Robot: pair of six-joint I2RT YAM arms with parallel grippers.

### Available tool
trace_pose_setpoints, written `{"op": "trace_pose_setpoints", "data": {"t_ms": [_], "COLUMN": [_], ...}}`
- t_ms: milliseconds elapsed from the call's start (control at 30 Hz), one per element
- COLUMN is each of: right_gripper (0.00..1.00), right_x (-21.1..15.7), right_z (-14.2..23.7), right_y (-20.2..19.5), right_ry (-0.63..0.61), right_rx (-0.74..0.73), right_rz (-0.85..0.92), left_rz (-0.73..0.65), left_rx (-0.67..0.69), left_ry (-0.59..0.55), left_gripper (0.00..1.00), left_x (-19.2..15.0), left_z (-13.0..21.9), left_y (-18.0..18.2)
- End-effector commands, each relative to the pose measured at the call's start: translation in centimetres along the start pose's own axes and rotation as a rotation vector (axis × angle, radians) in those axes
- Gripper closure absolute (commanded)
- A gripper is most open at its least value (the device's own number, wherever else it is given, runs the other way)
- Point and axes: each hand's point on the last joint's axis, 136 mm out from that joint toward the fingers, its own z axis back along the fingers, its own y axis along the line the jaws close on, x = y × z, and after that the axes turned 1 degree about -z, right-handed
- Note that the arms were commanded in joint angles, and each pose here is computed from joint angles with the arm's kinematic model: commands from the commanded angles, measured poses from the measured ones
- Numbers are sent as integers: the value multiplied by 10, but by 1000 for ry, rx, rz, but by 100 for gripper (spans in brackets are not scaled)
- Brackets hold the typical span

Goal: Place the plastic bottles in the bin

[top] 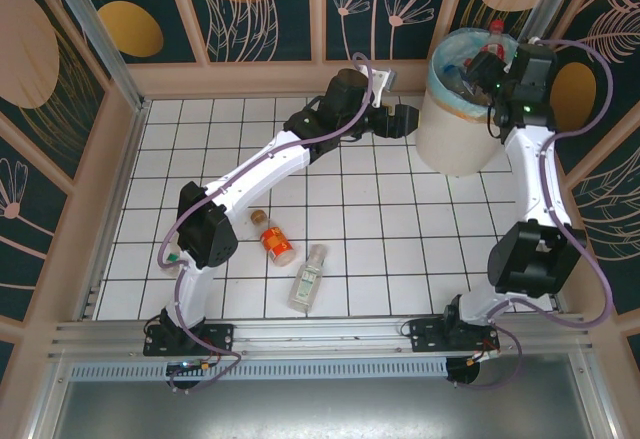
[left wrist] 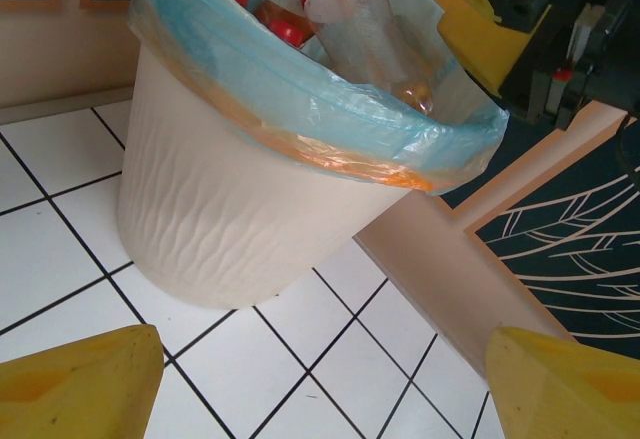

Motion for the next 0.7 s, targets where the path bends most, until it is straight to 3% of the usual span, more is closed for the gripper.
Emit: {"op": "trace_pose_setpoints", "data": {"t_ms": [0,167,367,500,667], "right_gripper": [27,29,47,53,54], "right_x": [-8,-12,-28,-33,-54], "right_z": [-15,-25,-26,-20,-27], "right_y": [-15,-12,-18,-23,-8], "right_ry": [53,70,114,115,234], "right_rx": [-85,-87,-91,-110,-22], "right_rz": [36,64,70,73,58], "left_rz": [-29,-30,-31,-32,-27], "left_rx": [-15,-9,-6,-8,-15], "left_ry": [-42,-40,-41,-41,-37], "left_gripper": [16,16,16,16,16], "left_x": [16,15,15,15,13], "left_z": [12,12,12,11,10], "left_y": [-11,-10,-9,-9,-9]}}
